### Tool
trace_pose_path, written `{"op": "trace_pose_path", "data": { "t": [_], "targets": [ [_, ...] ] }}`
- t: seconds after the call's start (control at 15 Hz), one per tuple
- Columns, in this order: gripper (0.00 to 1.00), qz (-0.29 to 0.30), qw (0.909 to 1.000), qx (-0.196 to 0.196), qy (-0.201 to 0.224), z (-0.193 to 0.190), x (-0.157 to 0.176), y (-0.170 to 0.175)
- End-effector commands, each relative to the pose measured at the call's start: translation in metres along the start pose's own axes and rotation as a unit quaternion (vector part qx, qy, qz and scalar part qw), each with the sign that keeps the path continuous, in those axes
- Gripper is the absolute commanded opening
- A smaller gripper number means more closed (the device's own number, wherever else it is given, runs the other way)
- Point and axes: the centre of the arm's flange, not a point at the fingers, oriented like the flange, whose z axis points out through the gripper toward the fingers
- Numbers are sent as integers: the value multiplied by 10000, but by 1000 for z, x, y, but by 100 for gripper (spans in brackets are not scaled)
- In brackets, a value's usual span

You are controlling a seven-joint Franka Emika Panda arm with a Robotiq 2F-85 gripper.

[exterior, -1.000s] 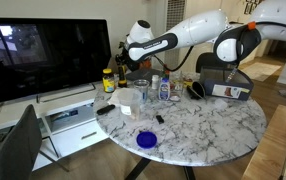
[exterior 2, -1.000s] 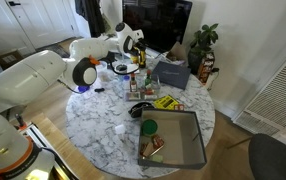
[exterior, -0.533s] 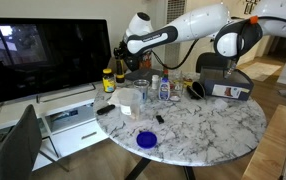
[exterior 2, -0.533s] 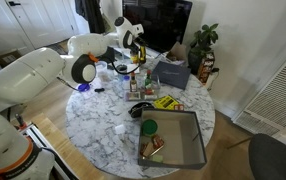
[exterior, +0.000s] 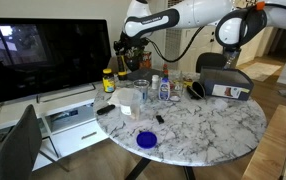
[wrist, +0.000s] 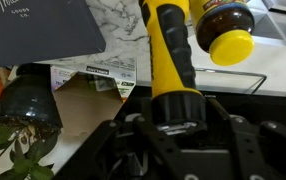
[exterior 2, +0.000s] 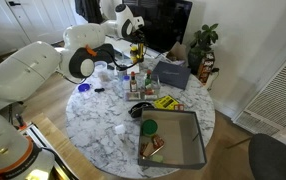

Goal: Pick up the black and yellow flash light and move it forward on the table

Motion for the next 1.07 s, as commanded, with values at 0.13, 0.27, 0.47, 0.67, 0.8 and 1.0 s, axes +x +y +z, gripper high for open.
{"op": "trace_pose_path", "data": {
  "t": [0.13, 0.27, 0.47, 0.67, 0.8, 1.0],
  "targets": [
    [32, -165, 9988, 462, -15, -72, -23, 12],
    [32, -256, 9975, 653, -34, -84, -23, 19],
    [32, -544, 9939, 949, -133, -93, -18, 26],
    [32, -983, 9874, 1228, -172, -103, -15, 30],
    [32, -1348, 9809, 1390, -182, -108, -12, 33],
    [32, -1961, 9623, 1876, -161, -115, -10, 37]
  ]
}}
